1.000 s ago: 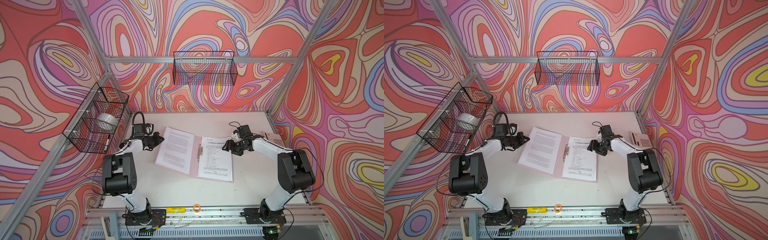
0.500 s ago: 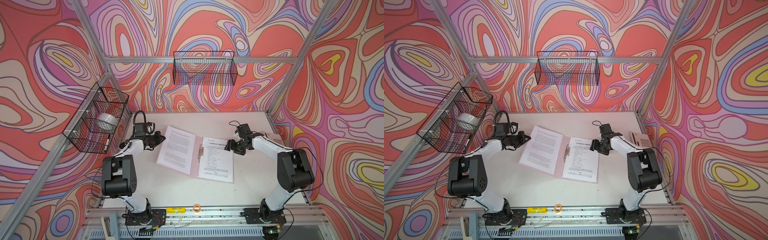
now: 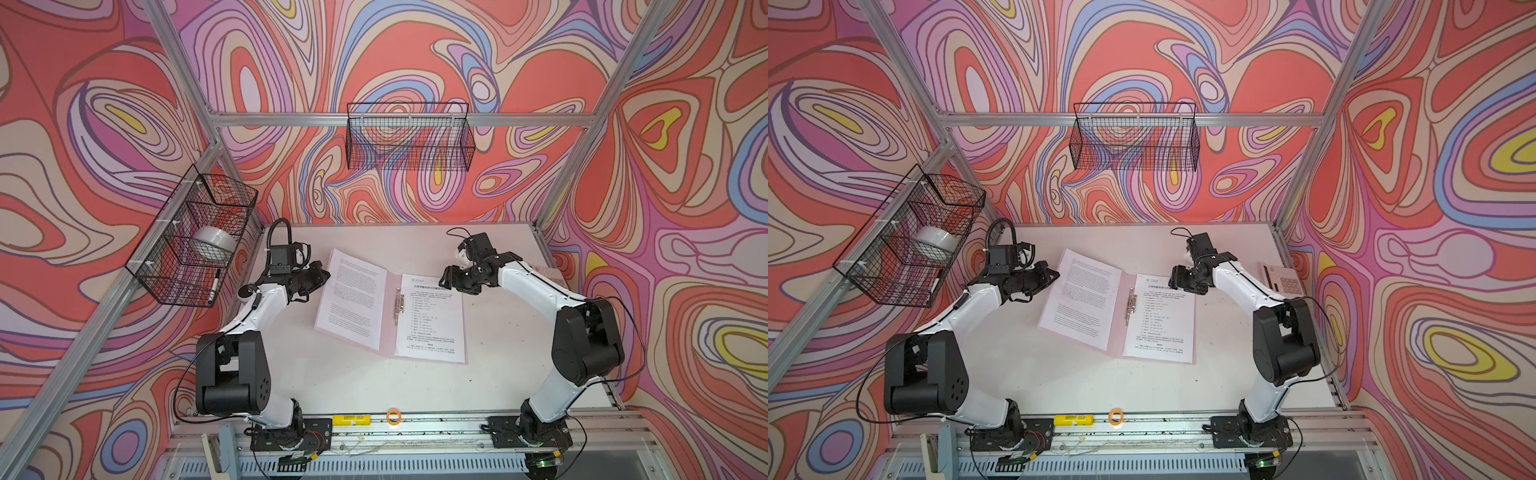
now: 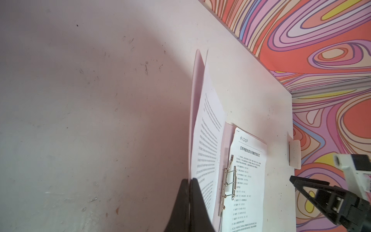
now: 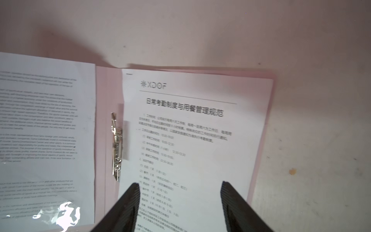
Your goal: Put the files into the folder
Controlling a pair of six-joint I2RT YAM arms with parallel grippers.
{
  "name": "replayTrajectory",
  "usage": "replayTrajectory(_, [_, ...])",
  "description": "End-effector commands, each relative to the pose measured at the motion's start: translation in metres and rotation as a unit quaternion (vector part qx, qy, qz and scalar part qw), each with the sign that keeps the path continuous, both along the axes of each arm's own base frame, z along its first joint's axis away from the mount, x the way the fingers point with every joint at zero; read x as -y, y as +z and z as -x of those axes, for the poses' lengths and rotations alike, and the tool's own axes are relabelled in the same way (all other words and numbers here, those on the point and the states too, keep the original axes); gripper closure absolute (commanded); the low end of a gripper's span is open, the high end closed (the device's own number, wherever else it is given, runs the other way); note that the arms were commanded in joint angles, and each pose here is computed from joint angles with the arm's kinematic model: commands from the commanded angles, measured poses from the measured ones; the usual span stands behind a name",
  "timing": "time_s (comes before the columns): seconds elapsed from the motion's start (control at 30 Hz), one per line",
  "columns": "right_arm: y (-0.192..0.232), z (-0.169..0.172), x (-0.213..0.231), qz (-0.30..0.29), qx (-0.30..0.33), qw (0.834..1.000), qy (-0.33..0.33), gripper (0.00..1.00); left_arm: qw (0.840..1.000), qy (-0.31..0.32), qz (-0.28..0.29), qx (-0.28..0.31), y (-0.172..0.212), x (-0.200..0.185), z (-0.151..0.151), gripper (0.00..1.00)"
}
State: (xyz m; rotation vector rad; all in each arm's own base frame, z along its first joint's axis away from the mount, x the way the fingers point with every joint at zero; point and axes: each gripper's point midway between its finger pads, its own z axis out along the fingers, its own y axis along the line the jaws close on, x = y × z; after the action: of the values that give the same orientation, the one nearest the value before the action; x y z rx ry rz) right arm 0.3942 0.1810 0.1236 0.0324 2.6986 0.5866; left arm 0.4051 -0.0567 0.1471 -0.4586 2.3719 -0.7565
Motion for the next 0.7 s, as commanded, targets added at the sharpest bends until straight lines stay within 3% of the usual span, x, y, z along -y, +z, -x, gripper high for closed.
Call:
replayTrajectory(0.0, [-0.005, -0.001, -0.035, -0.014, -0.009, 0.999, 0.041, 0.37, 0.999, 0.019, -0.024, -0.019, -0.002, -0.003, 0.013, 1.0])
replayTrajectory(0.1, [-0.005, -0.006, -0.068, -0.052, -0.008, 0.996, 0.076, 0.45, 0.999, 0.011, -0.021, -0.021, -0.002, 0.002, 0.014, 1.0])
replayTrajectory(0.3, [-0.014, -0.016, -0.115, -0.121, -0.016, 0.985, 0.125, 0.51, 0.999, 0.02, -0.017, -0.022, 0.001, 0.001, 0.018, 1.0])
replayTrajectory(0.67, [-0.059, -0.03, -0.141, -0.138, -0.043, 0.979, 0.146, 0.64, 0.998, 0.055, -0.028, -0.02, 0.004, -0.007, 0.029, 1.0])
